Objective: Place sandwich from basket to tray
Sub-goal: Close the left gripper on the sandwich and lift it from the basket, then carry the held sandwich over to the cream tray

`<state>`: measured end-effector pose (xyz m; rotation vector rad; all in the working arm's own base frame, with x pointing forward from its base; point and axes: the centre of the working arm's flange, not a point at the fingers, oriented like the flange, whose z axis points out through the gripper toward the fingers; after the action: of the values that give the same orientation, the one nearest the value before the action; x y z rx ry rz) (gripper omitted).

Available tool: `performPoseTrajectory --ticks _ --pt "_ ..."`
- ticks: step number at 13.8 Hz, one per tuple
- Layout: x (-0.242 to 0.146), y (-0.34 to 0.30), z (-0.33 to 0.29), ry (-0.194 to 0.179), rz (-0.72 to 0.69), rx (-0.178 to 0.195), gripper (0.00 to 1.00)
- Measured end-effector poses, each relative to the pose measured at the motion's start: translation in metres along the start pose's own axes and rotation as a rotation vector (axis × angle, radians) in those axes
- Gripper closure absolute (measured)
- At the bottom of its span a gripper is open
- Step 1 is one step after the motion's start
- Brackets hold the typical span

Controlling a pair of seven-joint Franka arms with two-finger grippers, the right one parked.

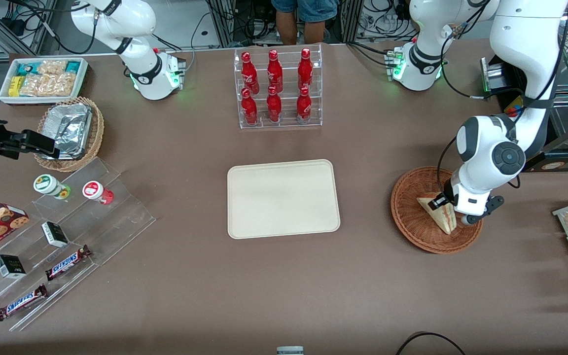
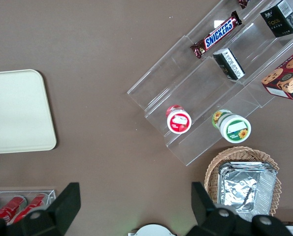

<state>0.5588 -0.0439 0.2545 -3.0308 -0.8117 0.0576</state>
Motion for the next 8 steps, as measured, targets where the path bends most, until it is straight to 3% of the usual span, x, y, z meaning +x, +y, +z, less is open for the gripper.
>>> performPoseTrajectory --ticks 2,5,8 --pt "0.002 0.003 -0.011 -0.027 0.032 0.019 0.67" --pt "0.009 0.024 -0.056 -0.071 0.09 0.05 0.74" --pt "0.001 0.059 -0.085 -0.054 0.181 0.04 0.85"
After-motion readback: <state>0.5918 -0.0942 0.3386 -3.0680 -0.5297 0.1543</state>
